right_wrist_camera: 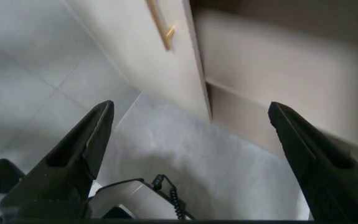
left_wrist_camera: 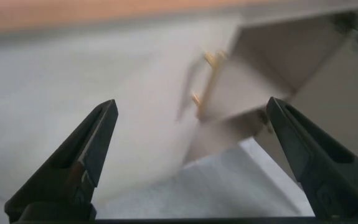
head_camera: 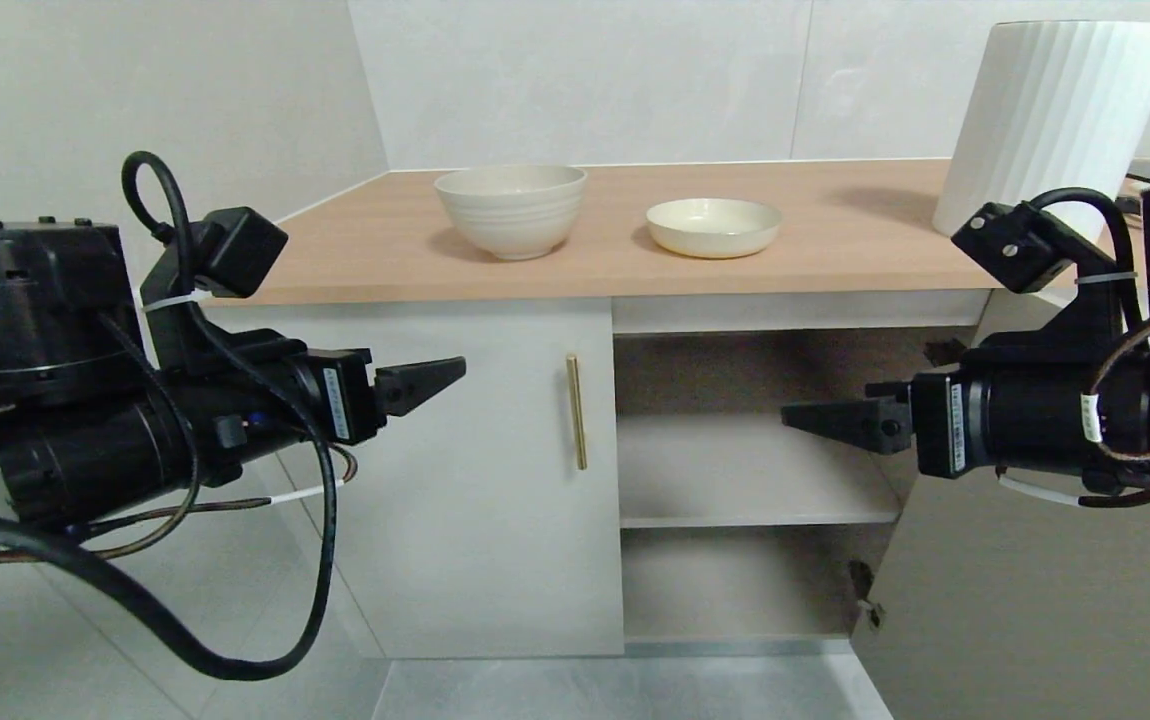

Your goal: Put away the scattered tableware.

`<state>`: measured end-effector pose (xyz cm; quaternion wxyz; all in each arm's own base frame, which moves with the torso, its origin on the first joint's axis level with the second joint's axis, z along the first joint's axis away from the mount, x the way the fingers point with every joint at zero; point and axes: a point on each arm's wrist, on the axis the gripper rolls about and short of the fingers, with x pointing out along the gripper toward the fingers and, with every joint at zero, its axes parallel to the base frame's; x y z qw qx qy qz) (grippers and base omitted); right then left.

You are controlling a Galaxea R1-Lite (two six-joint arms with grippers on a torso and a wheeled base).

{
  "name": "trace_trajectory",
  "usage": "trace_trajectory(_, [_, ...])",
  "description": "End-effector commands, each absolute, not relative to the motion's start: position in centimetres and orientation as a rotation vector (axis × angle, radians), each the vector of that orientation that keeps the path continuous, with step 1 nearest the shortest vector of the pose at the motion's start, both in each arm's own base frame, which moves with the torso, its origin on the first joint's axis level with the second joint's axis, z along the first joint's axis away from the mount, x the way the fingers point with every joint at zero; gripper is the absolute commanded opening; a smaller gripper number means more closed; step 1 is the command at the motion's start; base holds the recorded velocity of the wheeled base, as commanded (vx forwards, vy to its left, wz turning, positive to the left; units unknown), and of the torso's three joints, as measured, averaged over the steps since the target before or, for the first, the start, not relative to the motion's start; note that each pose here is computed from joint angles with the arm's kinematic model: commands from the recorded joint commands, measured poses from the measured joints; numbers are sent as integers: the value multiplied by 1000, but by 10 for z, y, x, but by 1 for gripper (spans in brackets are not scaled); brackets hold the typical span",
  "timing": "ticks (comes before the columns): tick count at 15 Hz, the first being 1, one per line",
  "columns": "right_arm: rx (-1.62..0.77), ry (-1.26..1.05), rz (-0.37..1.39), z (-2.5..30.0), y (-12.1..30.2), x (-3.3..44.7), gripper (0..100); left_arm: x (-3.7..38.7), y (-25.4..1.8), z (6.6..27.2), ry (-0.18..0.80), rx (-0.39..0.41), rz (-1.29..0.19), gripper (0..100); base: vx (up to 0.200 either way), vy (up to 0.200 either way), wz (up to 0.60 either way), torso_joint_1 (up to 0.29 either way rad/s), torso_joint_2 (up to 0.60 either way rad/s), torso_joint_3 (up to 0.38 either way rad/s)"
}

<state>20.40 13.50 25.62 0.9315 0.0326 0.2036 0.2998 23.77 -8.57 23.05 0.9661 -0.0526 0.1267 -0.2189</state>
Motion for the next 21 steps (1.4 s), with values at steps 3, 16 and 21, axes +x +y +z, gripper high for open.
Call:
trace_trajectory(3, [66, 419, 616, 256, 135, 204, 100, 238, -85, 231, 253, -108, -440, 100, 200, 0, 0, 1, 1, 1])
trace_trajectory(16, [60, 419, 620, 251, 131, 197, 100, 216, -77, 253, 170, -115, -445, 100, 46, 0, 0, 1, 1, -1])
trace_trajectory(21, [43, 404, 631, 252, 128, 192, 100, 187, -69, 269, 145, -100, -455, 100, 0, 0, 0, 0, 0, 0])
